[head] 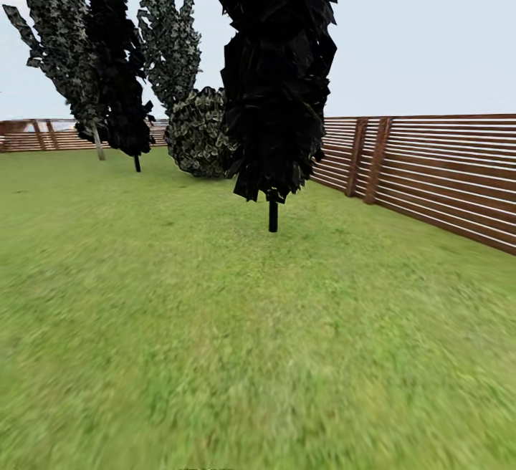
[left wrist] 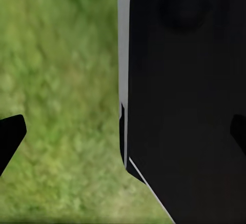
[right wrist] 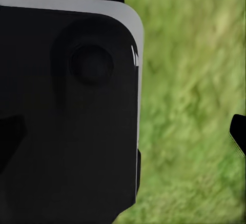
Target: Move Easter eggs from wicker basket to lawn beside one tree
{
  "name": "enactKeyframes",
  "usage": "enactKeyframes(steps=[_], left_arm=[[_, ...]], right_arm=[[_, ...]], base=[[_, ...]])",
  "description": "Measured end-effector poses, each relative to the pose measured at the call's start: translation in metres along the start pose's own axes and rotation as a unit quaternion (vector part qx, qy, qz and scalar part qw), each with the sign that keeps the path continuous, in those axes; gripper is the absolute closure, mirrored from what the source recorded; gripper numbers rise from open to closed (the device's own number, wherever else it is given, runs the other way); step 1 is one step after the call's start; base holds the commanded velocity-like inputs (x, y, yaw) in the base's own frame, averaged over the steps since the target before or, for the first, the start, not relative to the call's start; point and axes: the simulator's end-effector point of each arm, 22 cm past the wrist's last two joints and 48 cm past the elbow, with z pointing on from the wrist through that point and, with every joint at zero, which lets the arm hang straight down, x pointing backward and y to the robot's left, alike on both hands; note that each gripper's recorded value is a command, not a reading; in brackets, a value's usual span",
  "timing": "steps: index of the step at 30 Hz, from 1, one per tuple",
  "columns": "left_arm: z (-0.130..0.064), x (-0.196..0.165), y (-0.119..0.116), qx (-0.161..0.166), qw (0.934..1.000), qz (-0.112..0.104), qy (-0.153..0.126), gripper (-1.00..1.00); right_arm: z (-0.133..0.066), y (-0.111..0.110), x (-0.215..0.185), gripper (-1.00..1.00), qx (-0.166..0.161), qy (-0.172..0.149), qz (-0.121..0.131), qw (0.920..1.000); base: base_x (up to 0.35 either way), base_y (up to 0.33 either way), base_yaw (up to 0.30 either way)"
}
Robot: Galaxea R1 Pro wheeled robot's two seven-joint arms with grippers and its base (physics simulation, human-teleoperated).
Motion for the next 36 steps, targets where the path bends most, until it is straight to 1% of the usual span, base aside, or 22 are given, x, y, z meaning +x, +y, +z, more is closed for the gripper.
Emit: enactKeyframes(steps=[36], left_arm=[[0.0000,0.0003,-0.0001,0.000,1.0000,0.000,0.000,-1.00]], right_arm=[[0.0000,0.0002,0.0000,-1.00,0.000,0.000,0.000,1.0000]], base=[[0.000,0.000,0.299]])
